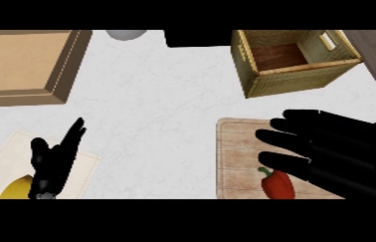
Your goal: Pick the bell pepper from the cutting board and place it in the basket
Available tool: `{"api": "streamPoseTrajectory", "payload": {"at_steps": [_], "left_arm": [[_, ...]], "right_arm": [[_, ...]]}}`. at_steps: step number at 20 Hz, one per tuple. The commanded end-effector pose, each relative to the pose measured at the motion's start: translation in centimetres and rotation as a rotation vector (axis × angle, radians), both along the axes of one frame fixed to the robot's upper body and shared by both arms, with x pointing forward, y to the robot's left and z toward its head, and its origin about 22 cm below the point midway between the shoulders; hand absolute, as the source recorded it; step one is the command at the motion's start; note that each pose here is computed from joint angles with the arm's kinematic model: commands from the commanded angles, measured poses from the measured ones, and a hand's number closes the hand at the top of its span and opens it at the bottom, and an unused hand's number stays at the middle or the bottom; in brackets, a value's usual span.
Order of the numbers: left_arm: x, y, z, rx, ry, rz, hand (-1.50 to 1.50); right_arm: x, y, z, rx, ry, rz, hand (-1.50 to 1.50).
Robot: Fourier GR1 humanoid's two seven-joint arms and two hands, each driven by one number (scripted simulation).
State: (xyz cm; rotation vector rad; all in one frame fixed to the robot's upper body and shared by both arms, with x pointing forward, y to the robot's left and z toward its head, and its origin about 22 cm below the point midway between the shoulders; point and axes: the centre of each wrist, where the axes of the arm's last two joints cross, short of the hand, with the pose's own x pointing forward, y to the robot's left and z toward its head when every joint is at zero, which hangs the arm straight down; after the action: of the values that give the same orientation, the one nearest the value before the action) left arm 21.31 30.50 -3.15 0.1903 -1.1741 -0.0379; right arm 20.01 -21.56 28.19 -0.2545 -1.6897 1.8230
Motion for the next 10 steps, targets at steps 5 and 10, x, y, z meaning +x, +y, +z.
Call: {"api": "streamPoseTrajectory", "payload": {"at_steps": [5,10], "left_arm": [[-1.5,0.8,-2.4,-0.007,0.162,0.030,0.00],[-1.5,-1.0,-1.8,-0.023,0.156,0.005,0.00]], "right_arm": [[-0.3,-2.6,6.2,-0.300,0.057,-0.002,-1.50],[-0.4,-3.7,7.0,-0.341,0.063,-0.011,-1.50]]}}
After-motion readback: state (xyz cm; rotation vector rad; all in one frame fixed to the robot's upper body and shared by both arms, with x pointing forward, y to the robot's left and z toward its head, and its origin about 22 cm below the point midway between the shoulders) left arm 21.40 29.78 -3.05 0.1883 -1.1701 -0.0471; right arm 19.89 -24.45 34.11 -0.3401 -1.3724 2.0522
